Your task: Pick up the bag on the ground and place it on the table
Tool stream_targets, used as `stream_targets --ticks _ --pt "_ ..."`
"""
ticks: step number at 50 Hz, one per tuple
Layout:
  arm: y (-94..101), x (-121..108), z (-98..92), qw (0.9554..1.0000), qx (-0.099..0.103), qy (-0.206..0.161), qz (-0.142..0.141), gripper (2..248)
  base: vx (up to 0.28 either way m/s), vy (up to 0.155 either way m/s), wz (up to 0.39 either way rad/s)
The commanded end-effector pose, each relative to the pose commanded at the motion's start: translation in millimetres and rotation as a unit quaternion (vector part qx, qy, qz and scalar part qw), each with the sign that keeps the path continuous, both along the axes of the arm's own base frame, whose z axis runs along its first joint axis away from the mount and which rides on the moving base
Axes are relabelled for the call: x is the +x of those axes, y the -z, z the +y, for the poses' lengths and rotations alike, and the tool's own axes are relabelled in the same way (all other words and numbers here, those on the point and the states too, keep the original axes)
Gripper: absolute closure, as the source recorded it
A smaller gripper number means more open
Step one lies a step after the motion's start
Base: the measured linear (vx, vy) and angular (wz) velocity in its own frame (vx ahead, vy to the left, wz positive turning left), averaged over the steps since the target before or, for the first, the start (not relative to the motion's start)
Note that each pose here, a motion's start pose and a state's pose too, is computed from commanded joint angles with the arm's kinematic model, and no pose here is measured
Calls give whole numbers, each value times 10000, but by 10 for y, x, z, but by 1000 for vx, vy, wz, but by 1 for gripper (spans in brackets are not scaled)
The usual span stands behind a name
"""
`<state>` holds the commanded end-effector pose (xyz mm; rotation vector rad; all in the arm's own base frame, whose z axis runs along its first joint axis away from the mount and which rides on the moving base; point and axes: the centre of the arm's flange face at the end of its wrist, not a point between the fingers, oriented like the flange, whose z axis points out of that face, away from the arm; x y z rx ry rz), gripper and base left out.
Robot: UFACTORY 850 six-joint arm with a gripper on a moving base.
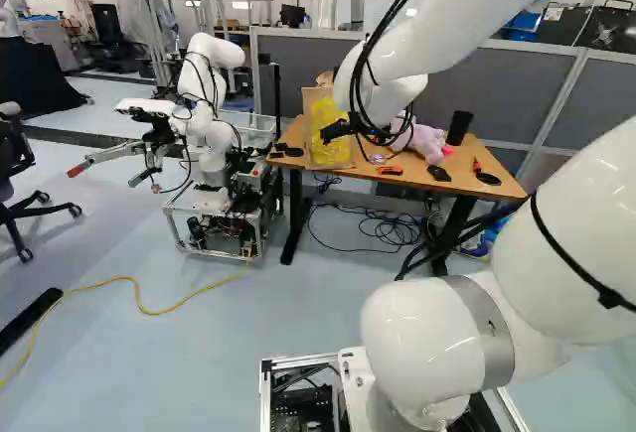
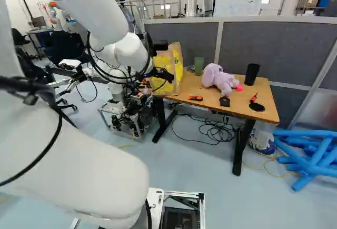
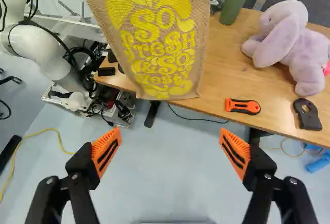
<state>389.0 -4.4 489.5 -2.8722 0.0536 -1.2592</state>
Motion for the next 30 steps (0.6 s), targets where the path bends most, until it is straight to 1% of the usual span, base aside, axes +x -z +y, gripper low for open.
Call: stream_targets --ticks 14,30 --pt "312 -191 8 9990 -38 -18 -445 3 0 0 0" --pt "600 -418 17 9960 -71 -42 -887 3 0 0 0"
